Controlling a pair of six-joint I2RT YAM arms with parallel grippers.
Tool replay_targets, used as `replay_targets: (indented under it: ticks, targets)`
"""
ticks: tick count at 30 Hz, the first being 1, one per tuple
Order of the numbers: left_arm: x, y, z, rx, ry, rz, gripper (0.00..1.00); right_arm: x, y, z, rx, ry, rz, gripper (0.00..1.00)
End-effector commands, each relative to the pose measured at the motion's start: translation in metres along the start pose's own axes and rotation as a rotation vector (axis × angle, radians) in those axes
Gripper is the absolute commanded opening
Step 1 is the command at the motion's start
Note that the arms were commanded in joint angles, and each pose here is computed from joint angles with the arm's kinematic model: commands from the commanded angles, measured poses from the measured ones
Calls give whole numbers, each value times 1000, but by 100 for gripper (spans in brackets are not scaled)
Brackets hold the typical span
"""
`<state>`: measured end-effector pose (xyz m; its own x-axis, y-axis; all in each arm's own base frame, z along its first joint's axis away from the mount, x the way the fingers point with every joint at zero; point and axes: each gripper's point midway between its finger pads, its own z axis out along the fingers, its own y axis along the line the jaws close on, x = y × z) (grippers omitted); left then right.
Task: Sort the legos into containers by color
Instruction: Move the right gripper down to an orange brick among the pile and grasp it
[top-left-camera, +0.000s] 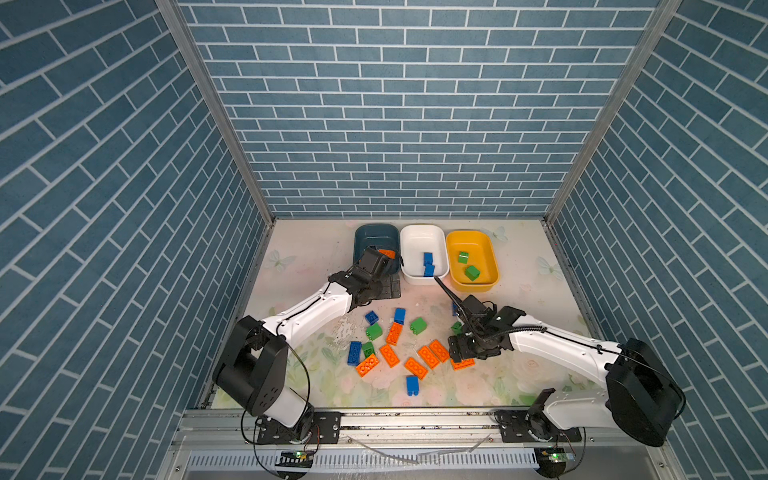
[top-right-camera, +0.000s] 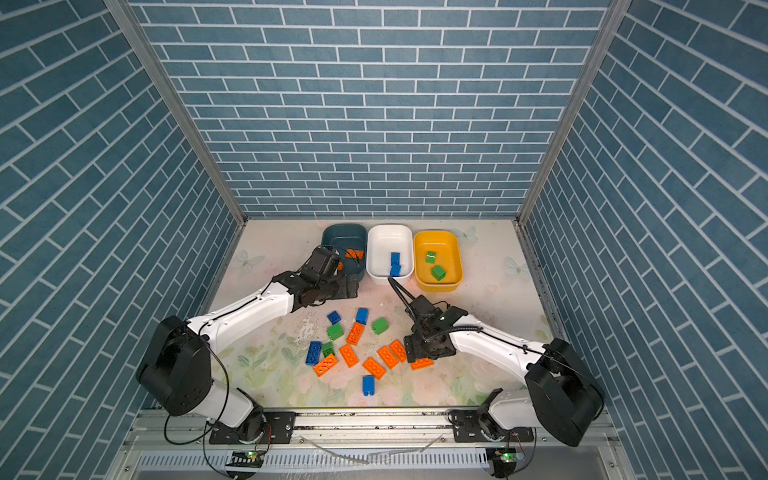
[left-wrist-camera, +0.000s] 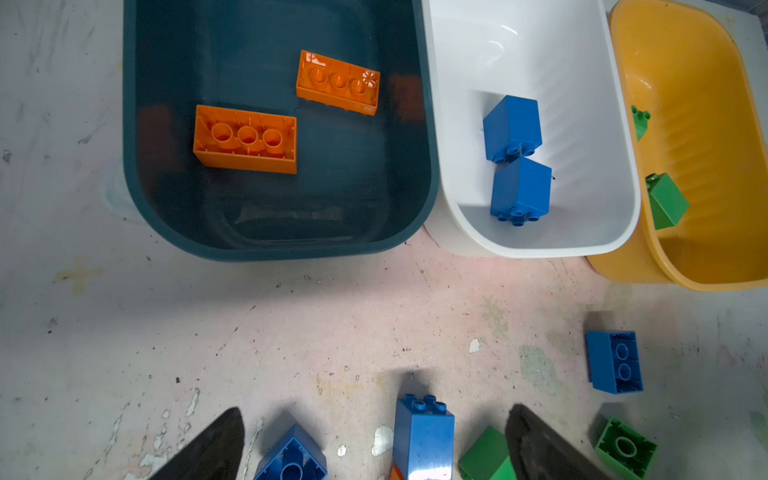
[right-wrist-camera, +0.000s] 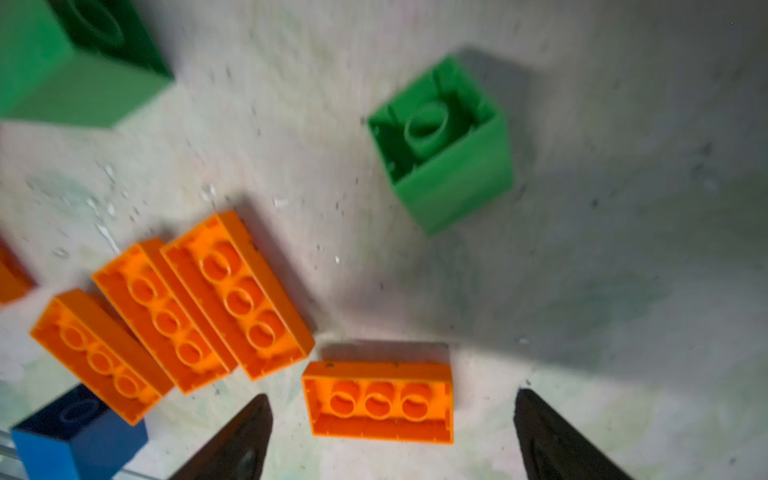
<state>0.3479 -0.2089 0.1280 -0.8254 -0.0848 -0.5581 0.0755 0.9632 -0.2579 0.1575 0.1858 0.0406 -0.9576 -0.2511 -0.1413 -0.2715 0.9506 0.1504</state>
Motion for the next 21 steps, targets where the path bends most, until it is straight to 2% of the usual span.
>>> replay_targets:
  ticks: [1,5,11,17,21]
  targets:
    - [-4,2,-8,-4,-34,-12,99,20,1,4,16,55,28,92]
    - [-3,2,-8,-3,-30,-15,99,19,2,8,68,56,-26,91]
    - [-3,2,-7,-7,-27,-16,99,13,-3,12,161,27,-60,85]
    - [-4,1,-5,-7,-22,-13,99,13,0,23,154,32,-63,83]
    - [-7,-2,-5,-2,-23,-10,99,14,1,29,147,34,-59,74]
